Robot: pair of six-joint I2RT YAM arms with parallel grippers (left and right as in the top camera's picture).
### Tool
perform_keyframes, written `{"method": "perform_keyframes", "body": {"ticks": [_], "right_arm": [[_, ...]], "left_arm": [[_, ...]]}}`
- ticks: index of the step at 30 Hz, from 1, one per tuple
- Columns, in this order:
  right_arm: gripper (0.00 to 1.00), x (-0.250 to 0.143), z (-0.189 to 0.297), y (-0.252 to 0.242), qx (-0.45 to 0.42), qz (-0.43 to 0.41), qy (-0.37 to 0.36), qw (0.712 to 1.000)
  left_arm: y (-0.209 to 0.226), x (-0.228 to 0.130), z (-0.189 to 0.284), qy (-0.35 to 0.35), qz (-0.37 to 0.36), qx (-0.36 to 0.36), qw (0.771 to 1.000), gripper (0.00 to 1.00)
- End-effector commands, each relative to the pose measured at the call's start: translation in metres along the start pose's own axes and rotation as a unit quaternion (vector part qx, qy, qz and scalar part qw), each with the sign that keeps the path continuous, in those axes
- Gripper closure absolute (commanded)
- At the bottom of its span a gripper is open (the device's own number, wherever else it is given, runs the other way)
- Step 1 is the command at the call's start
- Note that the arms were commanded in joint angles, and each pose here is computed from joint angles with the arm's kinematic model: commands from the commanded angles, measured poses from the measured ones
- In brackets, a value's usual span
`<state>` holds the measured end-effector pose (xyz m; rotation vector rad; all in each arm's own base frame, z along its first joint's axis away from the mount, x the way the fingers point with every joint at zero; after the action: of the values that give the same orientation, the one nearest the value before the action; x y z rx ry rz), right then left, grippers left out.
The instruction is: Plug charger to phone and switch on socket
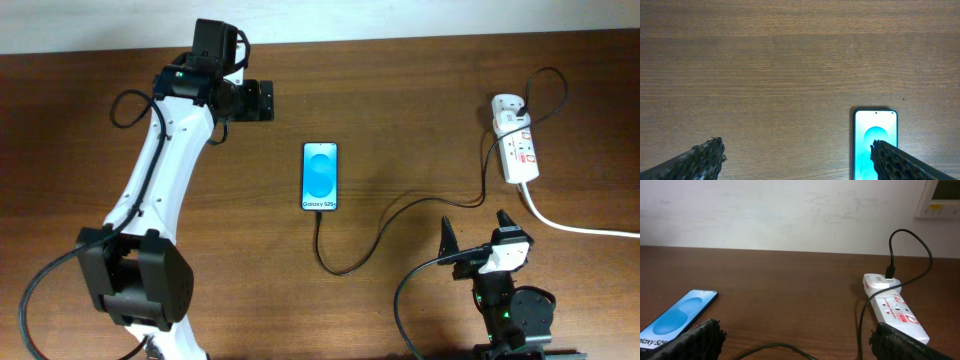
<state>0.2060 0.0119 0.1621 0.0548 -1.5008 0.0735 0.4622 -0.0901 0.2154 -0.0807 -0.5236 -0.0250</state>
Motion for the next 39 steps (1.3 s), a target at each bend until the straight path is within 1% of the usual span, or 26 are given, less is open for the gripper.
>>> {"method": "perform_keyframes", "body": {"ticks": [1, 3, 4, 6, 7, 8, 10, 11, 12, 14, 15, 16, 19, 22, 25, 29, 31, 34, 37, 38, 39], "right_arm": [[0.02, -0.002, 0.000, -0.001, -0.004, -0.001, 0.002, 1.000], [0.02, -0.002, 0.000, -0.001, -0.004, -0.001, 0.002, 1.000], [0.02, -0.002, 0.000, -0.001, -0.004, -0.001, 0.002, 1.000], [0.02, -0.002, 0.000, -0.001, -0.004, -0.001, 0.002, 1.000], [0.02, -0.002, 0.000, -0.001, -0.004, -0.001, 0.002, 1.000], [0.02, -0.002, 0.000, -0.001, -0.004, -0.001, 0.002, 1.000], [0.02, -0.002, 0.000, -0.001, -0.004, -0.001, 0.002, 1.000], [0.02, -0.002, 0.000, -0.001, -0.004, -0.001, 0.002, 1.000], [0.02, -0.002, 0.000, -0.001, -0.004, -0.001, 0.002, 1.000], [0.02, -0.002, 0.000, -0.001, -0.004, -0.001, 0.002, 1.000], [0.02, -0.002, 0.000, -0.001, -0.004, -0.001, 0.002, 1.000], [0.02, -0.002, 0.000, -0.001, -0.004, -0.001, 0.002, 1.000], [0.02, -0.002, 0.000, -0.001, -0.004, -0.001, 0.002, 1.000], [0.02, -0.002, 0.000, -0.001, -0.004, -0.001, 0.002, 1.000], [0.01, -0.002, 0.000, -0.001, -0.004, -0.001, 0.002, 1.000], [0.02, -0.002, 0.000, -0.001, -0.004, -0.001, 0.002, 1.000], [0.02, -0.002, 0.000, -0.001, -0.004, -0.001, 0.002, 1.000], [0.02, -0.002, 0.000, -0.001, -0.004, -0.001, 0.002, 1.000], [0.02, -0.002, 0.000, -0.001, -0.004, -0.001, 0.002, 1.000], [0.02, -0.002, 0.000, -0.001, -0.004, -0.001, 0.002, 1.000], [0.02, -0.002, 0.000, -0.001, -0.004, -0.001, 0.002, 1.000]], "left_arm": [[0.000, -0.002, -0.003, 0.004, -0.006, 0.003, 1.000, 0.01], [0.002, 0.001, 0.014, -0.013, -0.006, 0.012, 1.000, 0.01], [0.011, 0.001, 0.027, -0.022, -0.005, 0.040, 0.999, 0.01], [0.013, -0.004, 0.054, -0.040, -0.004, 0.040, 0.998, 0.01], [0.015, -0.014, 0.073, -0.050, -0.003, 0.038, 0.998, 0.01], [0.016, -0.019, 0.082, -0.055, -0.003, 0.038, 0.998, 0.01], [0.028, -0.041, 0.096, -0.059, 0.004, 0.053, 0.997, 0.01], [0.043, -0.068, 0.095, -0.052, 0.011, 0.073, 0.996, 0.01], [0.051, -0.087, 0.096, -0.052, 0.018, 0.077, 0.995, 0.01], [0.058, -0.116, 0.104, -0.048, 0.022, 0.081, 0.995, 0.01], [0.060, -0.135, 0.120, -0.068, 0.024, 0.078, 0.994, 0.01], [0.062, -0.145, 0.129, -0.082, 0.025, 0.076, 0.993, 0.01], [0.066, -0.178, 0.143, -0.109, 0.027, 0.075, 0.991, 0.01], [0.076, -0.209, 0.123, -0.101, 0.030, 0.096, 0.990, 0.01], [0.087, -0.233, 0.110, -0.174, 0.052, 0.097, 0.979, 0.01], [0.093, -0.251, 0.100, -0.225, 0.064, 0.097, 0.967, 0.01], [0.093, -0.252, 0.096, -0.273, 0.066, 0.089, 0.956, 0.01], [0.094, -0.255, 0.092, -0.314, 0.068, 0.084, 0.943, 0.01], [0.092, -0.246, 0.091, -0.387, 0.071, 0.070, 0.917, 0.01], [0.090, -0.244, 0.091, -0.404, 0.056, 0.064, 0.911, 0.01], [0.085, -0.242, 0.092, -0.430, 0.025, 0.057, 0.901, 0.01]]}}
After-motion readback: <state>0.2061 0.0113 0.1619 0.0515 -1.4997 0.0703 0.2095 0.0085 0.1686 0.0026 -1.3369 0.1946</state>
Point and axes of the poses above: each gripper's point midway between its finger pads, its own z axis back along the fingers, its own y axis along the line the jaws close on, x = y × z, the point moved 4 cm from there along z, back along the fingers, and after that the axes turned 1 degree about z, right-handed, at the moved point
